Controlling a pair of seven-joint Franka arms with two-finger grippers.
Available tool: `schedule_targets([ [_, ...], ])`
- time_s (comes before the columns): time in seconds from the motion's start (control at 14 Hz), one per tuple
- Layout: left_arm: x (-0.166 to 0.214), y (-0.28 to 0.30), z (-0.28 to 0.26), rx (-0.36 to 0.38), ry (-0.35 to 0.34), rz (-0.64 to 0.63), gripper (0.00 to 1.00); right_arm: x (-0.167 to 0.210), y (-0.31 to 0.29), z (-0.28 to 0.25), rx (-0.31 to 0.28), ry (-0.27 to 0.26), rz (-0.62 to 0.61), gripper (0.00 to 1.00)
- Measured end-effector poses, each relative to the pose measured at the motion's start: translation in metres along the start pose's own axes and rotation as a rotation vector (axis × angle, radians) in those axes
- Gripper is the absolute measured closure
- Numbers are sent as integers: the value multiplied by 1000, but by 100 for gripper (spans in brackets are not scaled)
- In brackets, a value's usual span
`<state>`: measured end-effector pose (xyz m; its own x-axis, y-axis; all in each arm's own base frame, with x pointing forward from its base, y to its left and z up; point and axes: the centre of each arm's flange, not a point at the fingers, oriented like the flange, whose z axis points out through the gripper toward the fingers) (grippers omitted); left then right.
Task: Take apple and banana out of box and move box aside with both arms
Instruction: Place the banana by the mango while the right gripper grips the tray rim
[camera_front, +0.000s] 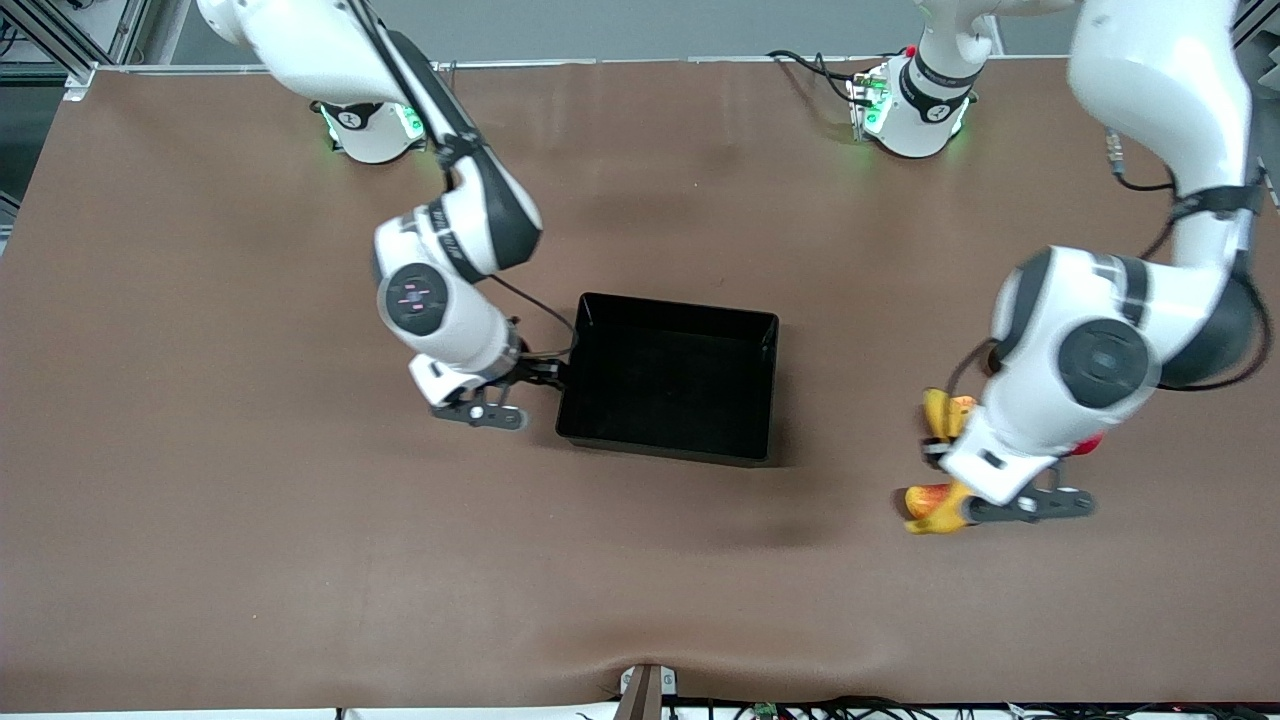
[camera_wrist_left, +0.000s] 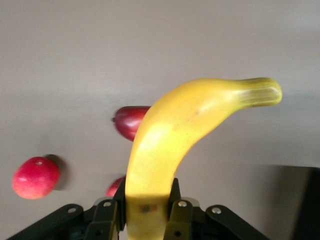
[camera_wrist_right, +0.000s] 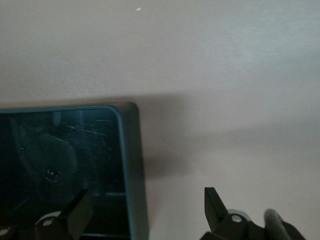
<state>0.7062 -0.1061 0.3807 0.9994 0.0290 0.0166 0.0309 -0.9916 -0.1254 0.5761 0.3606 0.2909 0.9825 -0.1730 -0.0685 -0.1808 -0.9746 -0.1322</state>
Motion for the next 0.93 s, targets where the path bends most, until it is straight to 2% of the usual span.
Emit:
schedule_targets([
  [0.29,19,-55,62,-24,-8,41,66,-15,-21,42,-3,26,-36,48],
  [0.57,25,-112,90,-29,-6,70,66,-12,-17,44,-11,28,-30,91],
  [0.64,27,-119,95,-22,3,67,66,-10,-16,43,-12,30,-27,94],
  [0.93,35,-130,131,-20,60,84,66,2,-7,18,-21,22,-8,94],
])
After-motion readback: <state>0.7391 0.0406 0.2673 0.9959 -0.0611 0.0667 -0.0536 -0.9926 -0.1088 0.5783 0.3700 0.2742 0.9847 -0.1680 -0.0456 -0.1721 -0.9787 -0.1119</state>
